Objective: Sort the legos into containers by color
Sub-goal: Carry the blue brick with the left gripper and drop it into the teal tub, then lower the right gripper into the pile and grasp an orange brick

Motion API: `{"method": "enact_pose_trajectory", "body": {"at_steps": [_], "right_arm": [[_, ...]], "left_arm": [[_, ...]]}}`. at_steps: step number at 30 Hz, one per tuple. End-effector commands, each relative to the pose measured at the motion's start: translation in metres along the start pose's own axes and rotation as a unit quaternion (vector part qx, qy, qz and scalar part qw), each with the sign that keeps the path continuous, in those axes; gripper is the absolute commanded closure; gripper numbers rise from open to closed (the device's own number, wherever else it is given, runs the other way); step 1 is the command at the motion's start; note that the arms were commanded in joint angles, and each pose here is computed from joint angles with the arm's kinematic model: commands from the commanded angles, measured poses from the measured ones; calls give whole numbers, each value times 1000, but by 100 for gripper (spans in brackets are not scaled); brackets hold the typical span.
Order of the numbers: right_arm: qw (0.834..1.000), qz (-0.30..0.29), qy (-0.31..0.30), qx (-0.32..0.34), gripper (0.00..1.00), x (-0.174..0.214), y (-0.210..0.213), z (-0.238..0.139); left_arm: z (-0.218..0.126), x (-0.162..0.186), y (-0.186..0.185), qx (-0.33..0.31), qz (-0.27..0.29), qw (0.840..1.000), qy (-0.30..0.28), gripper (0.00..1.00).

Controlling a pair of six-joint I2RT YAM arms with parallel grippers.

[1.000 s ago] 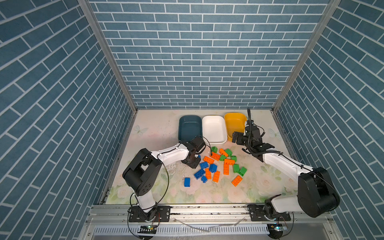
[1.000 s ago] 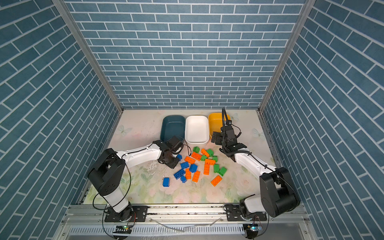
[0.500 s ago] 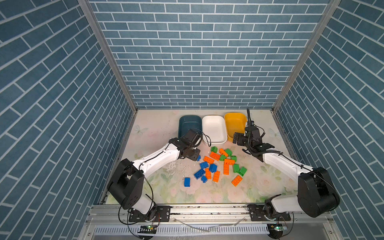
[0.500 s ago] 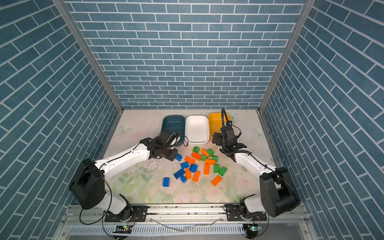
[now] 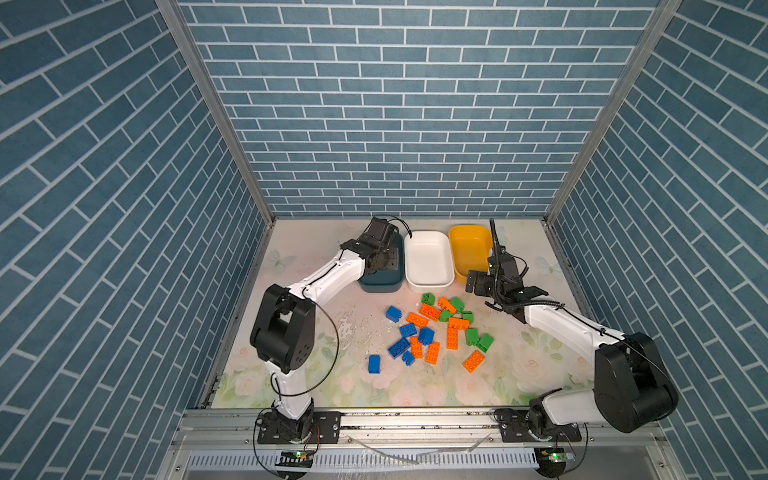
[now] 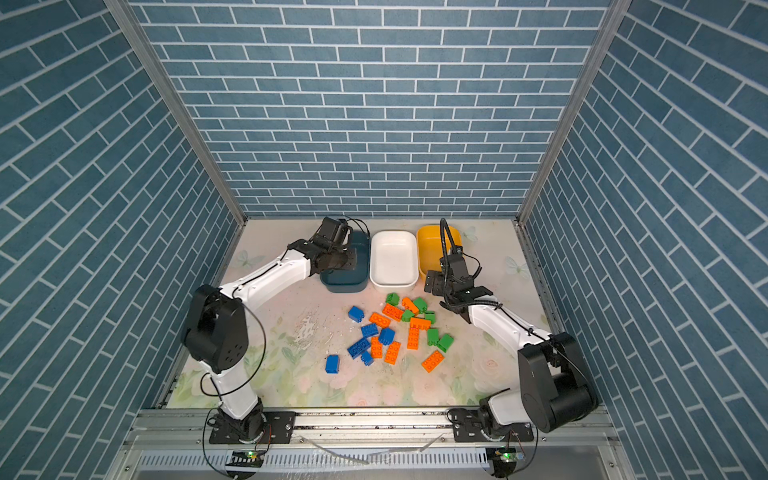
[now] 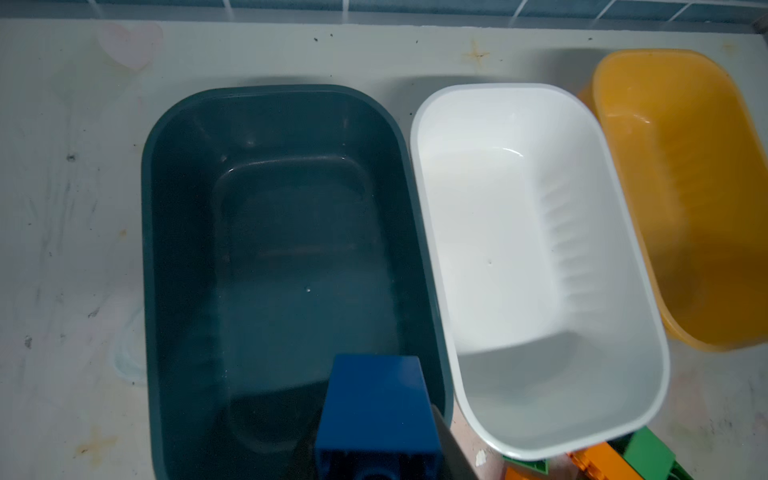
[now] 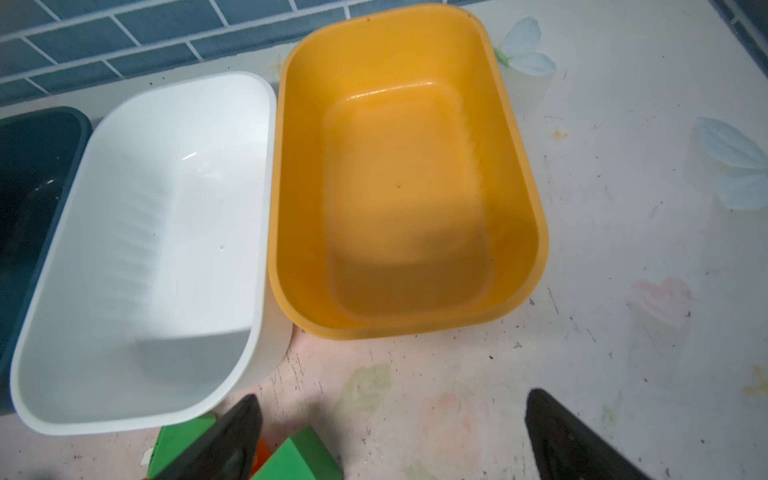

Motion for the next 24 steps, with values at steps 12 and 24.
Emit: {"method": "enact_pose_trajectory", "body": {"at_steps": [12, 24], "right_arm": [[995, -36, 79, -50, 1, 17, 10, -1], [978, -81, 166, -98, 9, 39, 18, 2]], "left_arm": [[39, -28, -4, -16, -27, 999, 39, 36], [-21, -19, -7, 71, -25, 997, -31, 1]]}}
Point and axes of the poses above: each gripper's point midway between its finger pads, its own z axis out along the fingers, its own y axis along the line the jaws close on, x = y × z, the point moved 7 cm from there along -z, back along the fingers, and after that the axes turned 3 degrees about -z, right-handed, at the moved point
